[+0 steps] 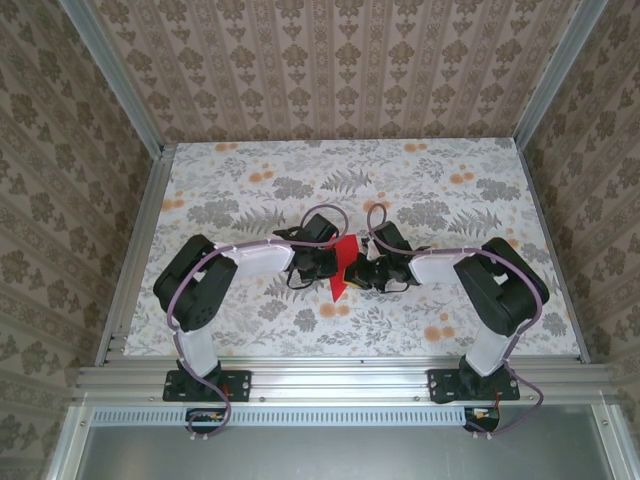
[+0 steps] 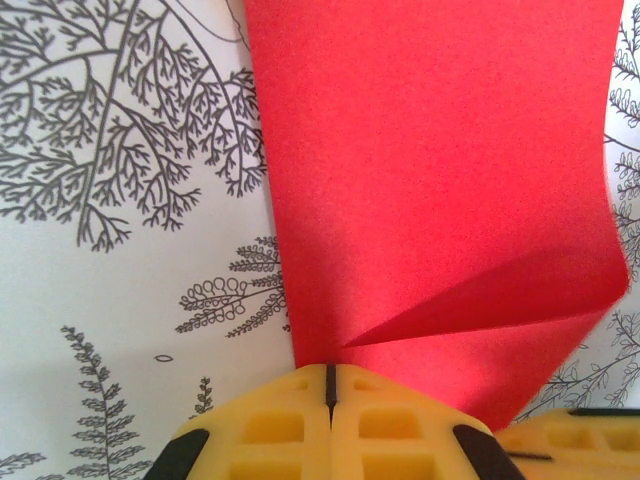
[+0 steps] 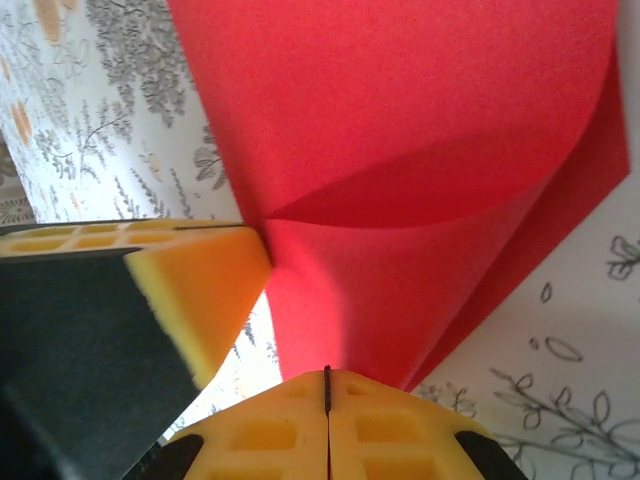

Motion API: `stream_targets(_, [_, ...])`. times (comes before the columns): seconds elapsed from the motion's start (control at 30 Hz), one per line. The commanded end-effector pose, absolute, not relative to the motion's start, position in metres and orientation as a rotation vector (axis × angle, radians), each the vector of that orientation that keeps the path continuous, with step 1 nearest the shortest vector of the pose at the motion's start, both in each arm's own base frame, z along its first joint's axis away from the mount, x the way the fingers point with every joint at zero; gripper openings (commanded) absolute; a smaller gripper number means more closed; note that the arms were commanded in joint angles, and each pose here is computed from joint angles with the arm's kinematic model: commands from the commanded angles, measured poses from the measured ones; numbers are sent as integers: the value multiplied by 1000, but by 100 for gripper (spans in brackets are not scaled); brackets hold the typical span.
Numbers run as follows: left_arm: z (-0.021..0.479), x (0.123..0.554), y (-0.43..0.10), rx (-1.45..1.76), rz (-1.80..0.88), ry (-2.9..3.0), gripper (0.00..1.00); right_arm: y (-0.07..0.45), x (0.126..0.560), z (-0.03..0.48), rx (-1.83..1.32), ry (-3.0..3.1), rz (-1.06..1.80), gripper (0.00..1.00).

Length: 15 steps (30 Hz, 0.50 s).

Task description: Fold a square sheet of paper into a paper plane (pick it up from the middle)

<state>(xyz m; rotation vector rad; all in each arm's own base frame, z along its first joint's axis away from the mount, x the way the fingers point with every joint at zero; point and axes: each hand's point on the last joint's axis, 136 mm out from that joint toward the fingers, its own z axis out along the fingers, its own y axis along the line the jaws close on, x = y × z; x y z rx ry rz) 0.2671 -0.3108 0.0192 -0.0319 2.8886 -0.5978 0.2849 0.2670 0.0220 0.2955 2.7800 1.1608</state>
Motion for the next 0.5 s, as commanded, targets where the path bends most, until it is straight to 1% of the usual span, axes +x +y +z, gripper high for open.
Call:
stream_targets(0.0, [-10,248,-291,-41,-446,2999,1,268,287,18,275,2800,1129,8])
stream_targets(0.13, [-2,252,-297,-17,-478,2977,1,255,282,3,324,2856,1028,7])
stream_targets(0.3, [25,262,-311,47,-563,2909,4,245,275,-14,396,2915,944,6])
stream_targets(0.47, [54,264,-324,64,-729,2817,12,242,273,-19,439,2938,917,6])
